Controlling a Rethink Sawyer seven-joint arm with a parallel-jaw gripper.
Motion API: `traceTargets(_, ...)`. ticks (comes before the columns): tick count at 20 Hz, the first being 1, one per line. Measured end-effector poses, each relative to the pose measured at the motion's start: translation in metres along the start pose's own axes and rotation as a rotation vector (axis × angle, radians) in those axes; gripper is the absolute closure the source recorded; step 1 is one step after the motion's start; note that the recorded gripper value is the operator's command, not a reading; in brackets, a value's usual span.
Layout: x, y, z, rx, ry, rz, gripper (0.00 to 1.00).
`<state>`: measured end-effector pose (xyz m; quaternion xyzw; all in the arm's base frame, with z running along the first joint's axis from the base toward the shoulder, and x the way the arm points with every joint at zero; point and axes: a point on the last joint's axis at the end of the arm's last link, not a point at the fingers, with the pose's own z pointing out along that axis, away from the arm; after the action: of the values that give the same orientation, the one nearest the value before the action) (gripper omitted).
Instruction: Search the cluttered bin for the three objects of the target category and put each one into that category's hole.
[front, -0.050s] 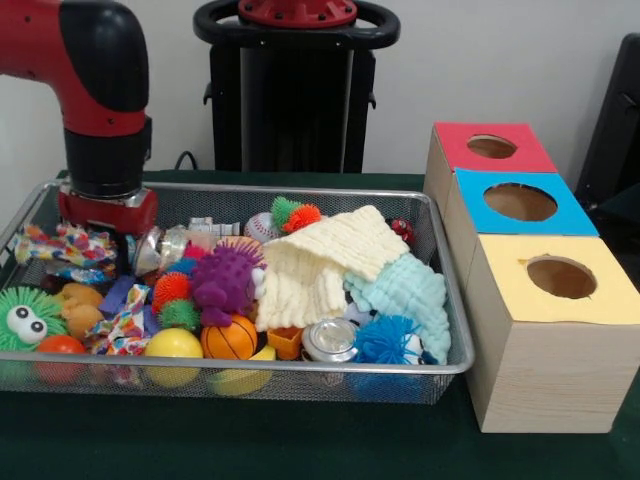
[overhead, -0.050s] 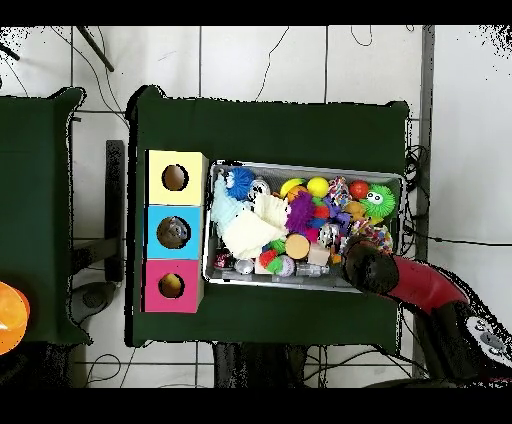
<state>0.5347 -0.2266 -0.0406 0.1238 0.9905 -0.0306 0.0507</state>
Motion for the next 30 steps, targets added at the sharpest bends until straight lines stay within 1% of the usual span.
traceTargets(1, -0.001, 0.009, -0.001, -0.006, 0.013, 0.000, 1.00)
traceTargets(4, -0.005, 0.020, -0.004, -0.007, 0.018, 0.001, 1.00)
traceTargets(10, -0.013, 0.028, -0.012, 0.001, 0.012, 0.012, 1.00)
traceTargets(11, -0.017, 0.035, -0.015, 0.000, 0.009, 0.018, 1.00)
traceTargets(20, -0.025, 0.050, -0.021, -0.012, 0.003, 0.041, 1.00)
traceTargets(23, -0.028, 0.052, -0.032, -0.014, 0.003, 0.049, 1.00)
traceTargets(26, -0.033, 0.055, -0.049, -0.013, 0.016, 0.051, 1.00)
traceTargets(27, -0.034, 0.056, -0.054, -0.013, 0.023, 0.050, 1.00)
traceTargets(28, -0.037, 0.058, -0.067, -0.012, 0.043, 0.049, 1.00)
traceTargets(30, -0.038, 0.058, -0.075, -0.011, 0.056, 0.049, 1.00)
